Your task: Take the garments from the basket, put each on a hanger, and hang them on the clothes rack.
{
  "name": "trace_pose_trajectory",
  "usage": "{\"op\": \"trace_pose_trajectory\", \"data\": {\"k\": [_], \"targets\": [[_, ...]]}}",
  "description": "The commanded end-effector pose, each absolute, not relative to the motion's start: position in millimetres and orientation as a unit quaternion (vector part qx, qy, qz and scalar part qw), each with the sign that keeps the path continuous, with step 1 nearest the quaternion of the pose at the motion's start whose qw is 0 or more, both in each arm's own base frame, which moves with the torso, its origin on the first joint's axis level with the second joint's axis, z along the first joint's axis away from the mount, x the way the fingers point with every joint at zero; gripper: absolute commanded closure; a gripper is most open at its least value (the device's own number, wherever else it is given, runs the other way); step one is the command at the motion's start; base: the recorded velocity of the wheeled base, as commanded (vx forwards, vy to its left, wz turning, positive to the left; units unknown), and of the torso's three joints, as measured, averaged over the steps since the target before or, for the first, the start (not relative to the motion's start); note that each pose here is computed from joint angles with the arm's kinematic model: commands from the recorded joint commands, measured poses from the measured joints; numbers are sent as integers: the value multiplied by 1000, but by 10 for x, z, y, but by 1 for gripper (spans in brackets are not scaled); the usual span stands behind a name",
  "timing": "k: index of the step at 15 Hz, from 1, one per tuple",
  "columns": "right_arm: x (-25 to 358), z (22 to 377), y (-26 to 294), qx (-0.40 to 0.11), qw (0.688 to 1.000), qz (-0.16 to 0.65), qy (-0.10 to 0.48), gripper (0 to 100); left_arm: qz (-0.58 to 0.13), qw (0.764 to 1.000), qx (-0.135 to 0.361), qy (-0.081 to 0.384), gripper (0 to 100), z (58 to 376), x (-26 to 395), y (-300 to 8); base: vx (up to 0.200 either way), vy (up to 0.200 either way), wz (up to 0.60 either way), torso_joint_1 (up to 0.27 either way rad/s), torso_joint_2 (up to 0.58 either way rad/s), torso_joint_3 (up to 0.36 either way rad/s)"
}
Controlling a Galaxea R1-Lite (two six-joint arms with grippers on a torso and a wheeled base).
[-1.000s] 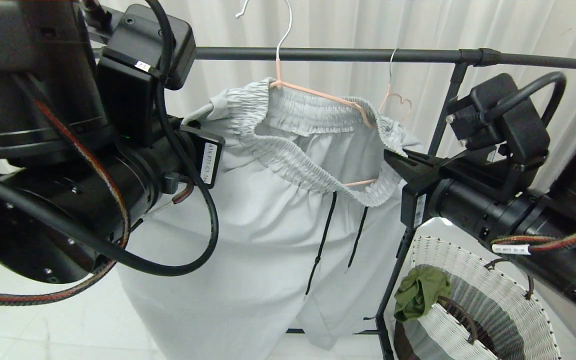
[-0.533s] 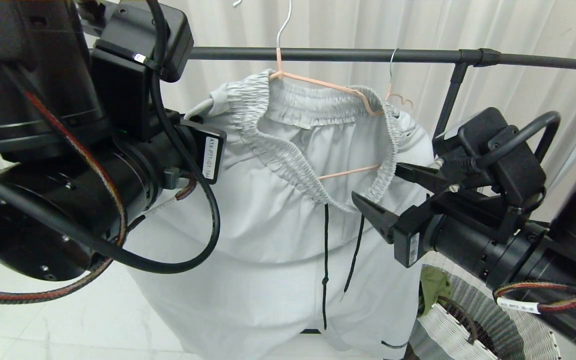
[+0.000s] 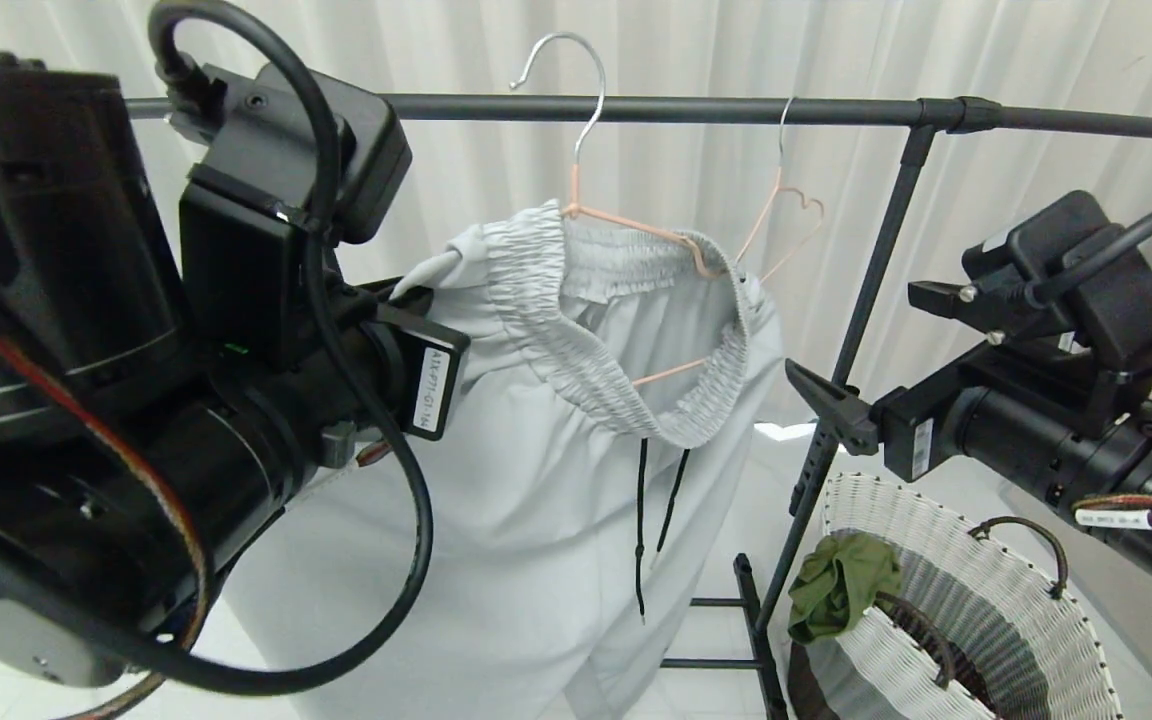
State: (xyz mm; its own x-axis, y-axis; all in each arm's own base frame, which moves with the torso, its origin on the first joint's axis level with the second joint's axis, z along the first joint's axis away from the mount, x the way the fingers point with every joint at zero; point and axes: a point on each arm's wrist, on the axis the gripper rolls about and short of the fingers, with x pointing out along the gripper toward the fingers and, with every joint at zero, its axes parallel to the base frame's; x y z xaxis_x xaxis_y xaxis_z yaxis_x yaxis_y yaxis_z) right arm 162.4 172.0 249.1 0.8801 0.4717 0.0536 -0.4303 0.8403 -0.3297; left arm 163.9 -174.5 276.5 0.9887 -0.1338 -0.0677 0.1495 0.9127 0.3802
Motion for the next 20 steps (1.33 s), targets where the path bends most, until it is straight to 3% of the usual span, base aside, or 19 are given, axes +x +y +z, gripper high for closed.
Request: {"op": "trace_pose_trajectory", "data": {"k": [1,6,11,20], "targets": [[1691,2574,1742,-160,957,233,-69,0,-105,974,198,15,100,2743,1517,-1744,0,0,0,0,0,0],[1806,2587,1901,-184,939,282,-74,0,-155,969,195,2,100,2760,1367,-1811,0,0,0,0,0,0],[1849,2772,1950,-183,938,285,-78,0,-205,958,198,-29,100,2861,1256,-1678,0,0,0,0,0,0],[1878,2815,1982,-191,934,295,-63,0,-235,943,227,-55,100,2896,1166,-1572,0,0,0,0,0,0]]}}
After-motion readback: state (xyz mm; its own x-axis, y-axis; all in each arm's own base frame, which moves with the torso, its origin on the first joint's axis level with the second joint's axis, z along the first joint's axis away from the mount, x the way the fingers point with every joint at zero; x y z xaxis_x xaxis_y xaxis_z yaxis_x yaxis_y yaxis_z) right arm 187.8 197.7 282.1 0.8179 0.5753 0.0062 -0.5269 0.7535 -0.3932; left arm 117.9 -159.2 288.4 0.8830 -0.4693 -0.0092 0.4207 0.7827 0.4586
